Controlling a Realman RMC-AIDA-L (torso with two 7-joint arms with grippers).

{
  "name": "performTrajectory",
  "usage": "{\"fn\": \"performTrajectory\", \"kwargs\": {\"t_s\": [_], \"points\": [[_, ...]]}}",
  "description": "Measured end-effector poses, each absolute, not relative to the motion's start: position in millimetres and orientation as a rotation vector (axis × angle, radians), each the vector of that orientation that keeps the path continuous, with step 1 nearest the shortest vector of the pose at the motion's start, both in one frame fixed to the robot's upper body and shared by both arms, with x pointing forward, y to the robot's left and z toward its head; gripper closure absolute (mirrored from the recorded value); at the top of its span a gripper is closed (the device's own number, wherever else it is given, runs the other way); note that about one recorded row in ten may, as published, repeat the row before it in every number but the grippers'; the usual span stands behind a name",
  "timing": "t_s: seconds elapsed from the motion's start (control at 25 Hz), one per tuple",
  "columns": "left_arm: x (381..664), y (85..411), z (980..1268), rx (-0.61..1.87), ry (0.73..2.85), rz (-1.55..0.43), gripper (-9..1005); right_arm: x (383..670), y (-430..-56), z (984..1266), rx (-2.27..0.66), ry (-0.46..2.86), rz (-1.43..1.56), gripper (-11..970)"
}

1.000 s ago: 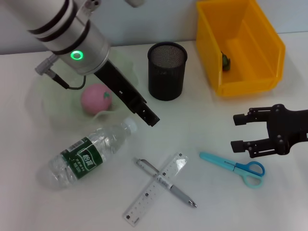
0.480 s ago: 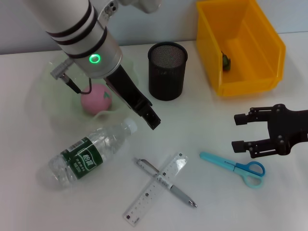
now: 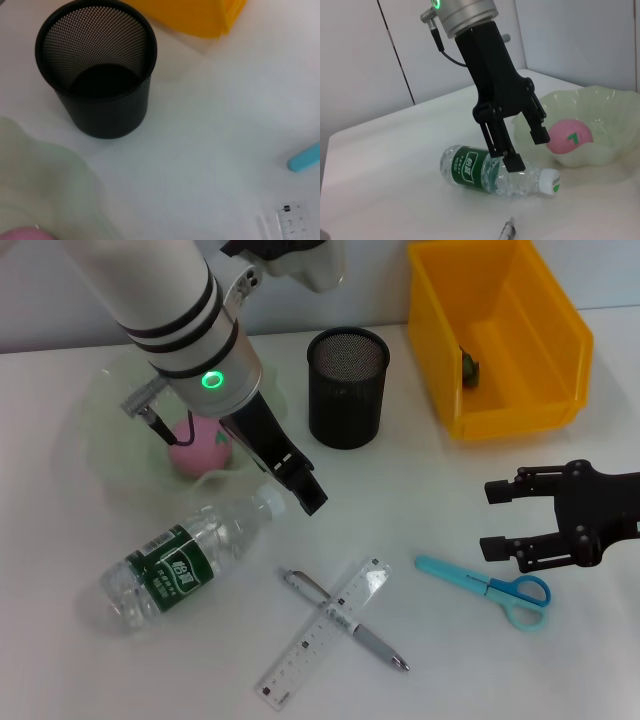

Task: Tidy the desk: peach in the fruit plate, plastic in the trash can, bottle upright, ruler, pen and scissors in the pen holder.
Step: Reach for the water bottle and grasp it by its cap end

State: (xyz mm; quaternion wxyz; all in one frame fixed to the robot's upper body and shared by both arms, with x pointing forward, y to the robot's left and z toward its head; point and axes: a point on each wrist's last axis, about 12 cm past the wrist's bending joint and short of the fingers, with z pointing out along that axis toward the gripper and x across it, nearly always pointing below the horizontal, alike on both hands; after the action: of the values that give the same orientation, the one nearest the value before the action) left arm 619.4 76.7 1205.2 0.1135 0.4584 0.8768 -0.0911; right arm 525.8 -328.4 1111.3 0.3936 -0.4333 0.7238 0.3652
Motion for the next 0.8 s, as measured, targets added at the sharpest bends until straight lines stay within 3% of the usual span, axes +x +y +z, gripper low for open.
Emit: {"fn": "performTrajectory", "kwargs": {"t_s": [0.8], "points": [[621, 75, 1186, 1.338, 2.595, -0.198, 310, 526, -328, 1109, -1.091, 1.841, 0.922, 175]]}}
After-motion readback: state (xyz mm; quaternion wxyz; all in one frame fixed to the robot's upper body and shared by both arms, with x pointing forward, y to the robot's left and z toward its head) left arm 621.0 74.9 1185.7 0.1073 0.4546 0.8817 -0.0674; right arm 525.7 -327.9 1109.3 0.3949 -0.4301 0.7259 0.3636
